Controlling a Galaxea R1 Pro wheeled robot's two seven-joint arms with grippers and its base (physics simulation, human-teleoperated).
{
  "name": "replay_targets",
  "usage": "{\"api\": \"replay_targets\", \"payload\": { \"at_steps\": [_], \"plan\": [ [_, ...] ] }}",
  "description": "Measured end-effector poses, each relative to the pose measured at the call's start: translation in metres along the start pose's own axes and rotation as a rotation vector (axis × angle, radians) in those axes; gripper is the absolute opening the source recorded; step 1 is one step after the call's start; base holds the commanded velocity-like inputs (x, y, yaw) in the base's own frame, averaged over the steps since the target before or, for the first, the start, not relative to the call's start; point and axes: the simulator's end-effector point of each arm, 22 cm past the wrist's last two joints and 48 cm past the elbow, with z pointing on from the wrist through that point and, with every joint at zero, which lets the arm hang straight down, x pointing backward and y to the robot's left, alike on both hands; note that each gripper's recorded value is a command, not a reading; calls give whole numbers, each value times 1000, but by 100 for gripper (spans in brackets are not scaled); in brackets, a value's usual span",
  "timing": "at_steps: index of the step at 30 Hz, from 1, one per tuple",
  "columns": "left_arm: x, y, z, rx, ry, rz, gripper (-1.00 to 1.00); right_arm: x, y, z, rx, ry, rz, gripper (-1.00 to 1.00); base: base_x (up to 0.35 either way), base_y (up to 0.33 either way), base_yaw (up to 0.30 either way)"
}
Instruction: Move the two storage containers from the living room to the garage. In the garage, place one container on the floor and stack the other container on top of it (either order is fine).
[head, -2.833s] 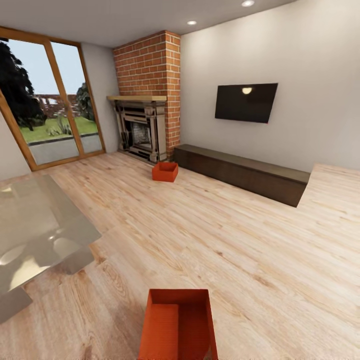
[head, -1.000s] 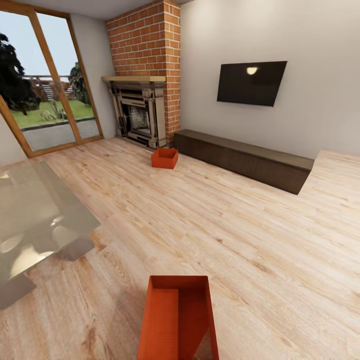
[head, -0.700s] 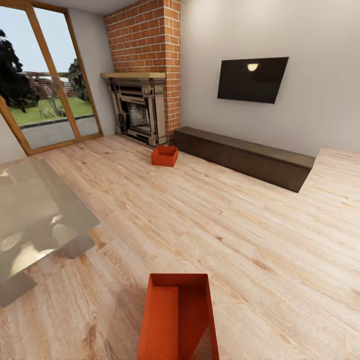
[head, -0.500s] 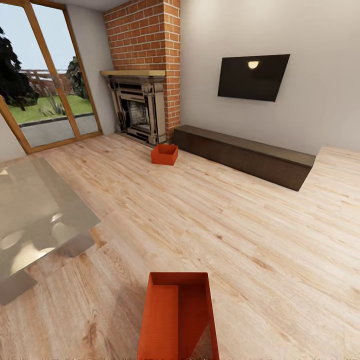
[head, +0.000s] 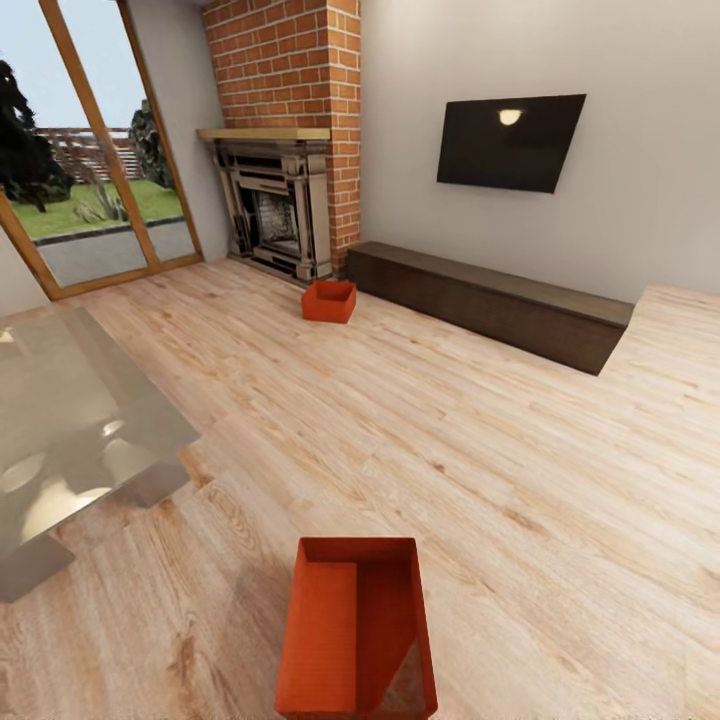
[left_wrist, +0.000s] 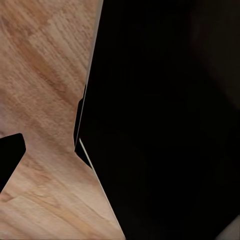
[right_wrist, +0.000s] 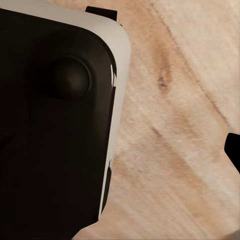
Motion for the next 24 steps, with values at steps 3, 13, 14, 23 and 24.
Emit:
{"api": "replay_targets", "payload": {
  "at_steps": [3, 13, 14, 23, 24],
  "plan": [
    [2, 0, 0, -1, 5, 0, 100, 2, 0, 0, 0, 5, 0, 100, 0, 0, 0],
    [8, 2, 0, -5, 20, 1, 100, 8, 1, 1, -2, 21, 0, 100, 0, 0, 0],
    [8, 2, 0, -6, 22, 1, 100, 9, 1, 1, -2, 23, -1, 100, 0, 0, 0],
    [14, 4, 0, -9, 36, 1, 100, 15, 2, 1, -4, 38, -1, 100, 0, 0, 0],
    [15, 4, 0, -10, 38, 1, 100, 15, 2, 1, -4, 40, -1, 100, 0, 0, 0]
  ]
}}
